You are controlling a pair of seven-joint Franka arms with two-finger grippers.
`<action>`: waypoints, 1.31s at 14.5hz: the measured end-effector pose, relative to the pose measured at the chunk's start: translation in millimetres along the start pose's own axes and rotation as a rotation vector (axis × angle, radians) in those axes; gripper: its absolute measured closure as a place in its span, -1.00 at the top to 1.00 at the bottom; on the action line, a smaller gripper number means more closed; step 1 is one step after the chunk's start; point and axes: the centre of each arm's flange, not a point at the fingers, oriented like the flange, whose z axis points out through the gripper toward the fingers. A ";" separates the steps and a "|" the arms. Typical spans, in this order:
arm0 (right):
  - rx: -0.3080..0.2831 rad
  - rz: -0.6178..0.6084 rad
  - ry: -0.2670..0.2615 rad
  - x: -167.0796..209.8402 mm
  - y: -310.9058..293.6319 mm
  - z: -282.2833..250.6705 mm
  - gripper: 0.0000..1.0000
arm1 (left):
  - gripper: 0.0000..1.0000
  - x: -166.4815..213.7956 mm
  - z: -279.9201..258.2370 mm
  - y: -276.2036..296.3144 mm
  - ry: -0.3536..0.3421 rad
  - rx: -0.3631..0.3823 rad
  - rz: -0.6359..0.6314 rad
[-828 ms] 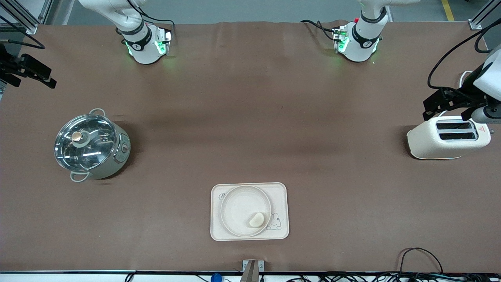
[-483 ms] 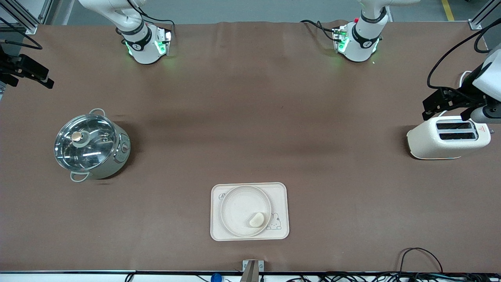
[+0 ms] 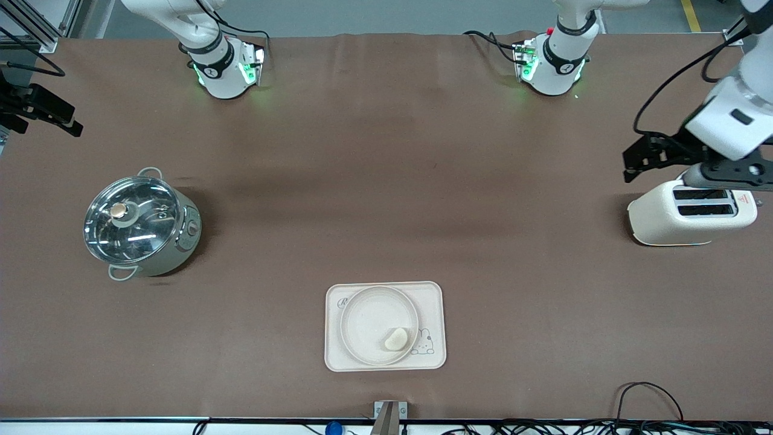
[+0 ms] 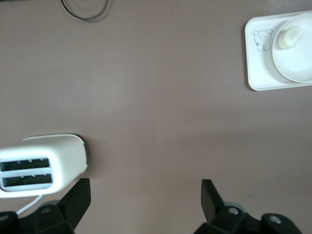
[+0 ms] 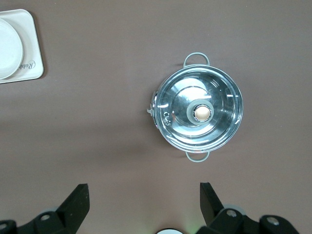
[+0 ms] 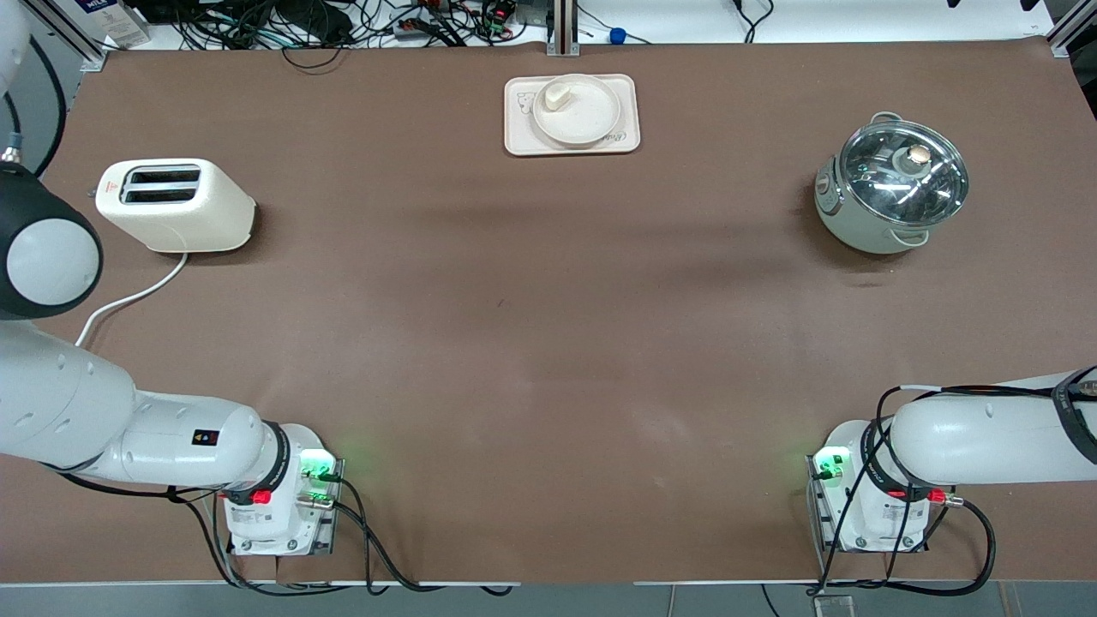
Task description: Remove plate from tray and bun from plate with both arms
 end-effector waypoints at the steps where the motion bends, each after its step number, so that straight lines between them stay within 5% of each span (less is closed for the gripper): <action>1: 0.000 -0.002 0.000 -0.1 -1.2 0.0 1.00 | 1.00 -1.3 1.2 9.0 -0.007 -0.001 -0.007; 10: 0.006 -0.006 0.019 15.2 -6.0 11.5 1.00 | 1.00 -0.5 2.9 1.2 -0.014 0.000 -0.007; 19: 0.139 -0.079 0.008 72.8 -80.6 89.4 1.00 | 1.00 0.7 3.6 -8.2 -0.016 0.004 0.031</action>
